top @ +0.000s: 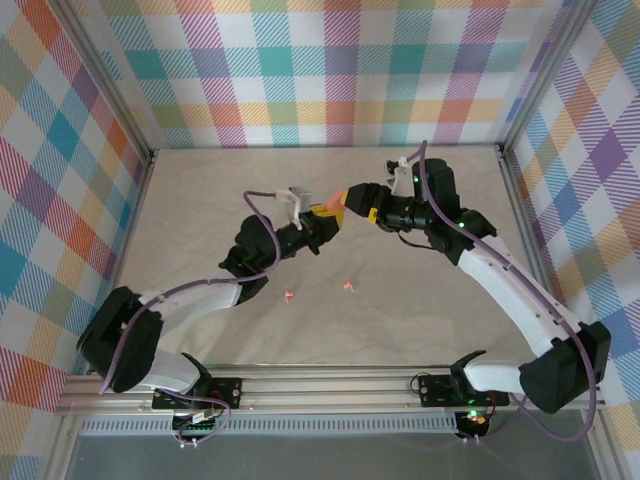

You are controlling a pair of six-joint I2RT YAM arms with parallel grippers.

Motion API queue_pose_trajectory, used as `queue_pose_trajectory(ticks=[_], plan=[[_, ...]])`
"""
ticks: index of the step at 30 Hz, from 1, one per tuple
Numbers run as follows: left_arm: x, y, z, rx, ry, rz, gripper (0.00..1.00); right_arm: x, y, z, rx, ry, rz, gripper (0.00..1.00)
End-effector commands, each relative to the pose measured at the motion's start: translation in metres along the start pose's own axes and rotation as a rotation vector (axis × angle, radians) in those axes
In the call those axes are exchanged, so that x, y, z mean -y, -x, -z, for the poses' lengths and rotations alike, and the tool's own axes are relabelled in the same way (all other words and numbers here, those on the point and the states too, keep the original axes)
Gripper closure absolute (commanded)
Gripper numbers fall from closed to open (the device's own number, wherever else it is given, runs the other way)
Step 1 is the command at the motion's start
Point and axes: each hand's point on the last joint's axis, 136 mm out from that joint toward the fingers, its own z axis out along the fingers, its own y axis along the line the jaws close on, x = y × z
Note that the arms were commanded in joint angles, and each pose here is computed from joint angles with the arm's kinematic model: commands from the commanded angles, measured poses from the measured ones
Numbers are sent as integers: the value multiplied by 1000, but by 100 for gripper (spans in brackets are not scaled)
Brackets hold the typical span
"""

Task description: Insert wireless bluetooth earbuds into charging case

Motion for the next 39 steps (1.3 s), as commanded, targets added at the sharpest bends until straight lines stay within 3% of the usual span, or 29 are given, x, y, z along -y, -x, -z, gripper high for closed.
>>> queue_pose_trajectory(ticks=[1,6,10,14,18,22,35,39], plan=[[3,-7,18,-130,-46,-14,92,-19,1,24,12,2,254,25],[24,-3,42,-293,-146,-55,93,-46,-10,45,-23,101,508,24],[45,8,62,-346,-253,-69,93,-72,-32,50,-146,272,632,27],[66,15,75,-398,-352,-85,94,-82,-43,50,-220,381,648,31],[82,18,85,-444,-433,-107,92,-73,-46,41,-231,376,653,39],[90,21,92,-463,-490,-92,92,-77,-52,38,-243,444,662,36],[96,28,89,-481,-540,-57,92,-84,-81,28,-342,519,686,40],[95,28,87,-493,-534,-27,92,-87,-84,24,-374,551,666,49]])
